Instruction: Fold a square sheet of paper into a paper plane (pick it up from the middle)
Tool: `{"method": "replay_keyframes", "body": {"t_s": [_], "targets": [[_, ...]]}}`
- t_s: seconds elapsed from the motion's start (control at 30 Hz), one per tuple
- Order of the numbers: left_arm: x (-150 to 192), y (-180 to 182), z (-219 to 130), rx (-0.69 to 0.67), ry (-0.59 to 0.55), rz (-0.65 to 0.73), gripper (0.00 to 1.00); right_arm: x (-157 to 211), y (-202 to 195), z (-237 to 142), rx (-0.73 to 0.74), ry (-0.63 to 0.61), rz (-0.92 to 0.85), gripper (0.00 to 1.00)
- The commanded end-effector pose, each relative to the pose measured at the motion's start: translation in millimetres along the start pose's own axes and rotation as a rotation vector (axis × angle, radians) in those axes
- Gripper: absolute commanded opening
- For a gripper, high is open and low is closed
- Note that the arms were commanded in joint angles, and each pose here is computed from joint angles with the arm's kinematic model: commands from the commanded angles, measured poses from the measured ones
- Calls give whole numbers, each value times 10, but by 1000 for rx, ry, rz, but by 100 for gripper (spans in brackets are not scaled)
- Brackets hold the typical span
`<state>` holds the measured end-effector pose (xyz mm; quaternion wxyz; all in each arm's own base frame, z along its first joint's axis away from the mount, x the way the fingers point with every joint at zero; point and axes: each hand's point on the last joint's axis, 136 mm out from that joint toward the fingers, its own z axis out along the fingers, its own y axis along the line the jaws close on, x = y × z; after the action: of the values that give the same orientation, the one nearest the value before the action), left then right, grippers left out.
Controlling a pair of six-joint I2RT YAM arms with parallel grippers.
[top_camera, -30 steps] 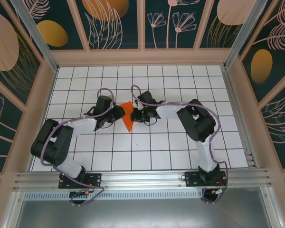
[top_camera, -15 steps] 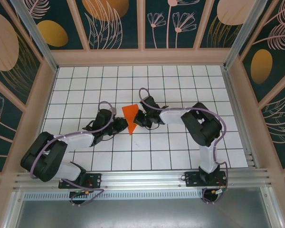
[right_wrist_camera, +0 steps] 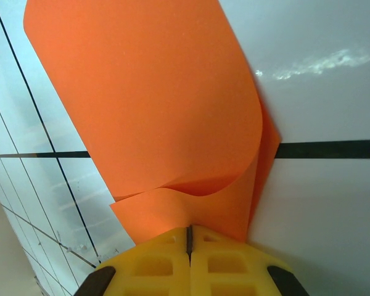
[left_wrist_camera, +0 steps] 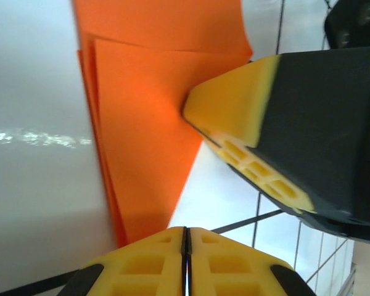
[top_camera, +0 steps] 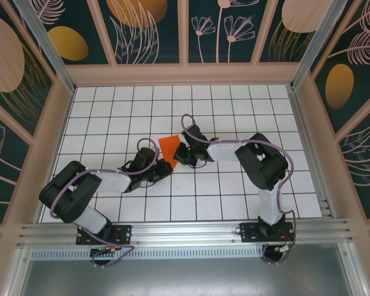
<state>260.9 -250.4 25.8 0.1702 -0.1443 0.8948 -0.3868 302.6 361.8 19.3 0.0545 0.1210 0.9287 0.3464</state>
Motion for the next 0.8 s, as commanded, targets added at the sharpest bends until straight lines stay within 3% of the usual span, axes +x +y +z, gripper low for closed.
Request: {"method": "replay_keyframes", "body": {"t_s": [0.0, 0.33, 0.5, 0.77], "targets": [[-34, 90, 35, -53, -21, -1, 9, 49, -91, -11, 36, 0, 0, 5], [107, 406, 53, -154, 19, -7, 6, 22, 412, -255, -115, -4, -305, 6], [152, 485, 52, -184, 36, 3, 4, 187, 391, -283, -169, 81, -382, 6], [187, 536, 59, -203, 50, 6, 3, 285, 150, -158, -105, 140, -382, 4]]}}
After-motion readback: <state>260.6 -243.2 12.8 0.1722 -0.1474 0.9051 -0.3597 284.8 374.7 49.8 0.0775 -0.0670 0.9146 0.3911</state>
